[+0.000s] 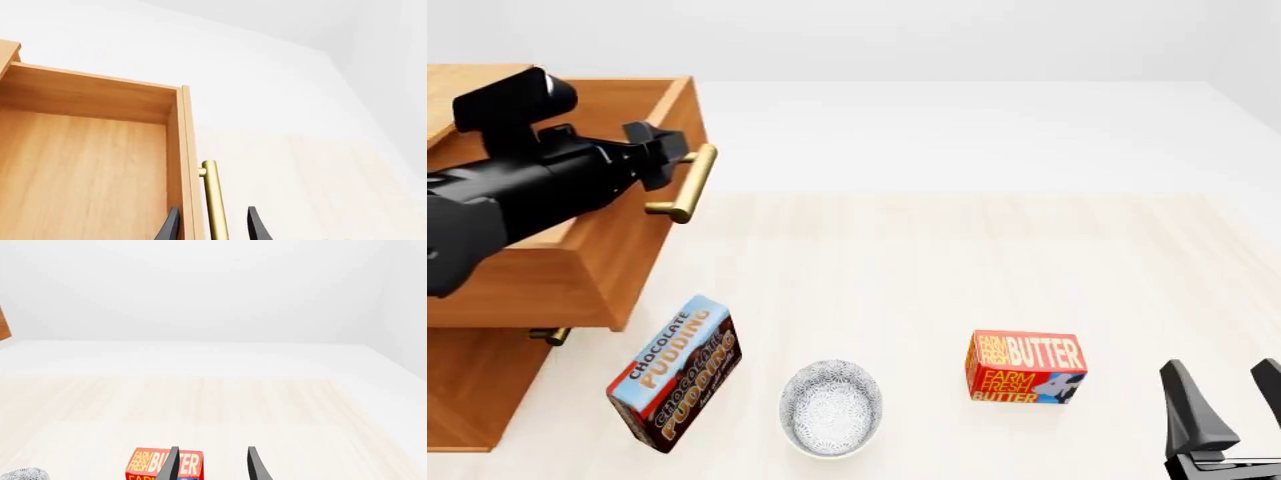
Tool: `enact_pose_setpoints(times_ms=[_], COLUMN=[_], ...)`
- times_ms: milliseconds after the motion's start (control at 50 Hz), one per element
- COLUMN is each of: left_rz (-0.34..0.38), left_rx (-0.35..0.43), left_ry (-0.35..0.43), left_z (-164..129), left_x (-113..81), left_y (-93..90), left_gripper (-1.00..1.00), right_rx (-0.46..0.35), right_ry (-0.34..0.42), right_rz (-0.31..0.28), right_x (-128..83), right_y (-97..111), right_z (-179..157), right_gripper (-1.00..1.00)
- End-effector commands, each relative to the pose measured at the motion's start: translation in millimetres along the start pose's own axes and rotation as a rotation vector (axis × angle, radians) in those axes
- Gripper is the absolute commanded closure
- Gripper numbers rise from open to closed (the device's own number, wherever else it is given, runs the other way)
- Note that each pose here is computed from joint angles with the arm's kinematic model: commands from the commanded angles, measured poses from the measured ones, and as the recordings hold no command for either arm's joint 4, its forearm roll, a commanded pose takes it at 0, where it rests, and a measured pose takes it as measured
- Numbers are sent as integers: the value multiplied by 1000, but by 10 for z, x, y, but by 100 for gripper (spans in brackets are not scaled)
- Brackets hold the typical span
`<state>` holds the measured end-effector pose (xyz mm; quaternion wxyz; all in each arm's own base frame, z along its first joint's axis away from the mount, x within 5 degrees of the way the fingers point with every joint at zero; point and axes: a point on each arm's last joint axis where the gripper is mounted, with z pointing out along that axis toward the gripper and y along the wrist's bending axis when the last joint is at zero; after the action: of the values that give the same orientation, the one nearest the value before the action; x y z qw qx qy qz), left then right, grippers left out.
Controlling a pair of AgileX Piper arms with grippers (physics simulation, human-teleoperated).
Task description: Put the bowl in the top drawer of the cabinet.
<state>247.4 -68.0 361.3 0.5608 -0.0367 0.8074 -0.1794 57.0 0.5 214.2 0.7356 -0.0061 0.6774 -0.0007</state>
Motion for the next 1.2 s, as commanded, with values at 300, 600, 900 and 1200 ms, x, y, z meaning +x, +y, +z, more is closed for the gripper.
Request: enact_pose_setpoints(times_ms=[300,600,900,1200], left_rz=[-4,13,39,58], left_rx=[56,116,140,157], left_ry=[8,-12,-65,-107], left_z=[57,-111,-377,-639], left_x=[37,7,-162,-270], left_y=[-138,-276,-325,-346], left_gripper=[-100,-100,-100,-100], right_rx=[0,0,0,0], right_ry=[0,0,0,0], right_rz=[0,0,0,0], right_x=[0,0,0,0], right_y=[0,0,0,0], right_z=[0,0,0,0], right_gripper=[-100,-100,-100,-100])
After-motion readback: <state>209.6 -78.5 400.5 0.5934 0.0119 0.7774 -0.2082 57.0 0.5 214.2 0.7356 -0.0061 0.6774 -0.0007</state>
